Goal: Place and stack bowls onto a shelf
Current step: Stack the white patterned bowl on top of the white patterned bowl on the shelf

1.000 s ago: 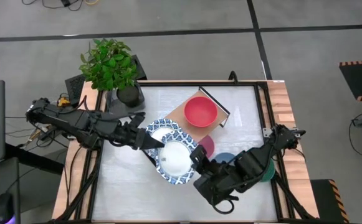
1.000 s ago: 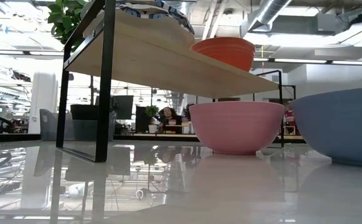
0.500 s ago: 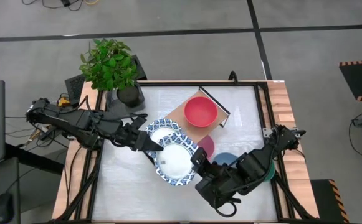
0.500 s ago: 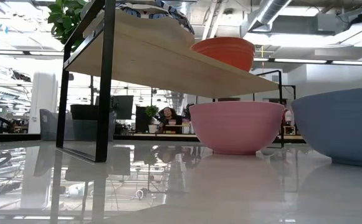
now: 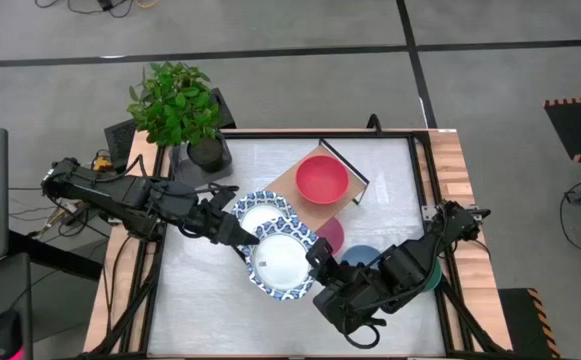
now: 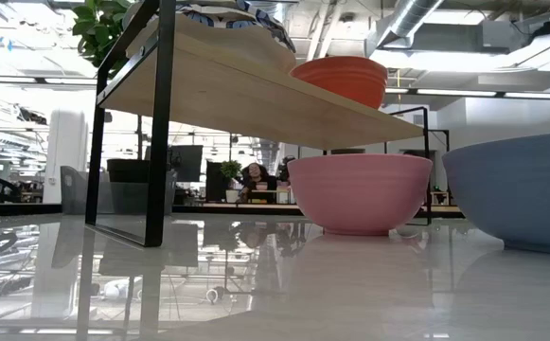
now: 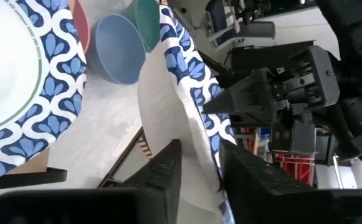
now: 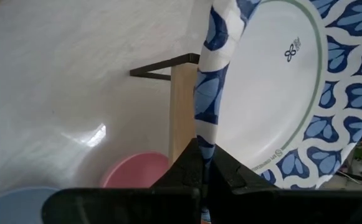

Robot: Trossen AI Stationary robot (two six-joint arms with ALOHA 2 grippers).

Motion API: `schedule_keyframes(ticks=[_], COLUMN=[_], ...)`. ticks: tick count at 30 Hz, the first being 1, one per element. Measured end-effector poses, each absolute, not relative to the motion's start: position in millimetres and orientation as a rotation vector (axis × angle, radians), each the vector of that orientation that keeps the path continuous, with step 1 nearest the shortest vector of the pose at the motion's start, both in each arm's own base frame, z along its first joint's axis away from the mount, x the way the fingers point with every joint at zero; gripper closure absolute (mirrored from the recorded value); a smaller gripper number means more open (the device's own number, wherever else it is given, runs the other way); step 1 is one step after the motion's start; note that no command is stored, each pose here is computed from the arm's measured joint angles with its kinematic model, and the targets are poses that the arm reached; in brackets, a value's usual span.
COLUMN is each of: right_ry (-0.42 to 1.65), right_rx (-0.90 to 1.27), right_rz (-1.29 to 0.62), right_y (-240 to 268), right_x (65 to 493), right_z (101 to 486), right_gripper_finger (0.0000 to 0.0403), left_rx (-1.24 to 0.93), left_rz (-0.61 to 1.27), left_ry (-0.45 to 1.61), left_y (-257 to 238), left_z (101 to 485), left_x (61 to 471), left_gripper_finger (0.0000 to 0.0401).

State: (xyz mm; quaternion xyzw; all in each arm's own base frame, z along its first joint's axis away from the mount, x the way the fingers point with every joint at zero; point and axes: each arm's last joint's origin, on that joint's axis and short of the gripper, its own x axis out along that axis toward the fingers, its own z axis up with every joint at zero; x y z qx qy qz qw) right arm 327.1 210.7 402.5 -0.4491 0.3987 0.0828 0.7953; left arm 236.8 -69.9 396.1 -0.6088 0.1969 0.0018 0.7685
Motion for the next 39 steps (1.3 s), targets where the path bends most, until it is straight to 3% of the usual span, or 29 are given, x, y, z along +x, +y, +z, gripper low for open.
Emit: schedule_keyframes(ticks=[9, 14, 24, 34, 39], right_ry=[0.858, 0.847, 0.831, 0.833, 0.840], right_rx=[-0.961, -0.949, -0.913, -0.710, -0.606], right_rz=[0.179, 0.175, 0.162, 0.095, 0.060], right_y=[210.4, 210.8, 212.9, 223.1, 230.0], right_x=[327.2, 328.3, 328.6, 320.4, 313.3], right_z=[402.4, 403.0, 403.9, 403.0, 402.1], right_gripper_finger=[0.0377, 0.0356, 0.0279, 0.0154, 0.0138], left_rx=[-1.313, -1.311, -1.291, -1.247, -1.232], left_rz=[0.007, 0.016, 0.036, 0.134, 0.158], left_ry=[0.428, 0.421, 0.425, 0.454, 0.456], left_y=[-69.7, -69.4, -67.0, -51.9, -41.9], left_z=[395.8, 395.7, 394.0, 386.4, 386.1], left_x=[236.7, 236.8, 236.9, 237.7, 236.3], left_gripper_finger=[0.0359, 0.0374, 0.0398, 0.0399, 0.0399])
